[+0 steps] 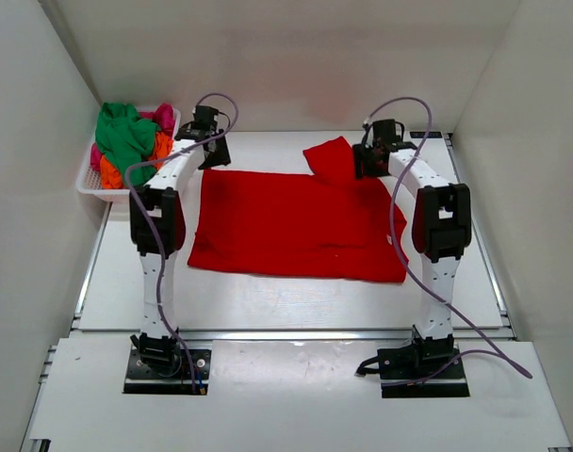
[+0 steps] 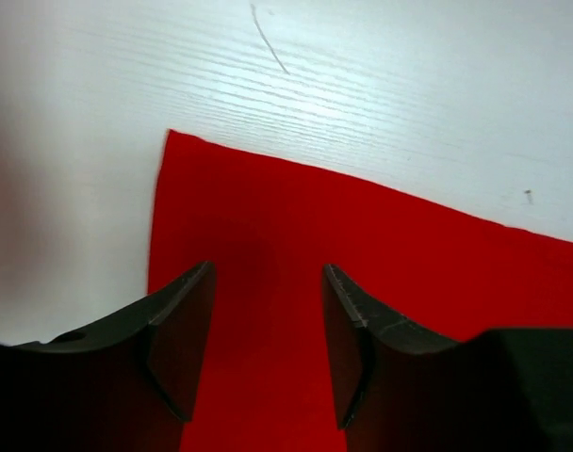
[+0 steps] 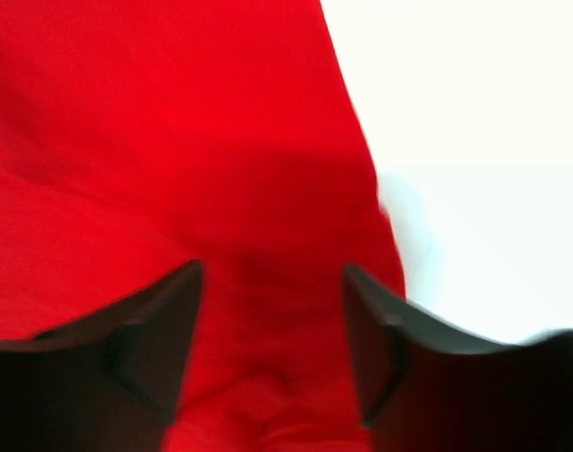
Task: Fold and stack the t-shirts
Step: Grap the side of the flattened tshirt furthest away from the robot with both arms
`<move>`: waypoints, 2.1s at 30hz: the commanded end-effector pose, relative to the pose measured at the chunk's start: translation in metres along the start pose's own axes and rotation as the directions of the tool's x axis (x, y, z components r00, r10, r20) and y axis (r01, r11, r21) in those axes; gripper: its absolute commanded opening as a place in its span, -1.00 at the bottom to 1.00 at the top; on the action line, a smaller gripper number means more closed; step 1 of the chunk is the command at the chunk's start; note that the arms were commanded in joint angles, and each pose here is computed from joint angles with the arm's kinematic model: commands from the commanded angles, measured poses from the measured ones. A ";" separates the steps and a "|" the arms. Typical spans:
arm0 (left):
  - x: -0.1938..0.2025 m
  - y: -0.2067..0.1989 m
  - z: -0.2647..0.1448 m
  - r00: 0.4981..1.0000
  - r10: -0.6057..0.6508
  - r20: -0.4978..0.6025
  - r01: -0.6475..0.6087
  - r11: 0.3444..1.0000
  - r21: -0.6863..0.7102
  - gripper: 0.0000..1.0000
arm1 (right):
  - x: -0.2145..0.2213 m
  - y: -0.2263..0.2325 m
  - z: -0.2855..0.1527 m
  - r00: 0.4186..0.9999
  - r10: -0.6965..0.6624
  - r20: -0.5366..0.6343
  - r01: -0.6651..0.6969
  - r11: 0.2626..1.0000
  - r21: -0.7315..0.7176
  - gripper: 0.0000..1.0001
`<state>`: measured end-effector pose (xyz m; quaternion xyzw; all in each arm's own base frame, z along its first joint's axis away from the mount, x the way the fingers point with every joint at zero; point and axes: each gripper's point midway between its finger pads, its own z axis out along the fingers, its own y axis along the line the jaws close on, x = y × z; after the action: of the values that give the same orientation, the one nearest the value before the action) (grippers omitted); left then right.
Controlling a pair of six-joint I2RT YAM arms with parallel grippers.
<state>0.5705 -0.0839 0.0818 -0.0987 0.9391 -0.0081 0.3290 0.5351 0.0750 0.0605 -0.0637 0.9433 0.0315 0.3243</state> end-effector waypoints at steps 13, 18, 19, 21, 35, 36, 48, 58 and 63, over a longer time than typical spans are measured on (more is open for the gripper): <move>-0.034 0.039 -0.005 0.998 -0.039 0.051 0.043 0.996 -0.075 0.16 | -0.164 0.023 0.039 0.908 0.140 0.396 -0.072 0.981 -0.181 0.29; -0.024 0.046 0.015 1.000 -0.024 -0.002 0.024 0.994 -0.110 0.18 | -0.168 0.016 0.052 0.894 0.177 0.411 -0.100 0.974 -0.203 0.29; -0.015 0.043 0.021 1.000 -0.011 -0.028 0.008 0.993 -0.115 0.17 | -0.166 0.016 0.055 0.894 0.193 0.403 -0.114 0.971 -0.211 0.29; -0.006 0.045 0.032 0.998 -0.012 -0.058 0.004 0.991 -0.131 0.17 | -0.162 0.016 0.063 0.894 0.206 0.397 -0.118 0.965 -0.234 0.29; -0.012 0.052 0.029 0.999 -0.039 -0.028 0.035 0.990 -0.139 0.32 | -0.158 0.010 0.087 0.870 0.303 0.389 -0.178 0.929 -0.325 0.42; -0.013 0.055 0.029 0.998 -0.049 -0.026 0.045 0.991 -0.127 0.36 | -0.154 0.012 0.091 0.873 0.307 0.378 -0.176 0.923 -0.343 0.43; 0.011 0.040 0.048 0.993 -0.036 -0.113 0.024 0.994 -0.103 0.29 | -0.150 0.014 0.093 0.867 0.366 0.338 -0.214 0.886 -0.410 0.48; 0.021 0.029 0.051 0.990 -0.030 -0.139 0.020 0.997 -0.069 -0.05 | -0.141 0.022 0.094 0.878 0.384 0.286 -0.237 0.868 -0.437 0.33; 0.027 0.029 0.052 0.987 -0.027 -0.160 0.016 0.997 -0.071 -0.64 | -0.131 0.022 0.096 0.879 0.420 0.228 -0.287 0.846 -0.450 0.30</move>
<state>0.5789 -0.0506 0.0199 -0.1270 0.9586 0.0218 0.2538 0.6882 0.1190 0.0553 0.0470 0.8551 0.2788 0.4346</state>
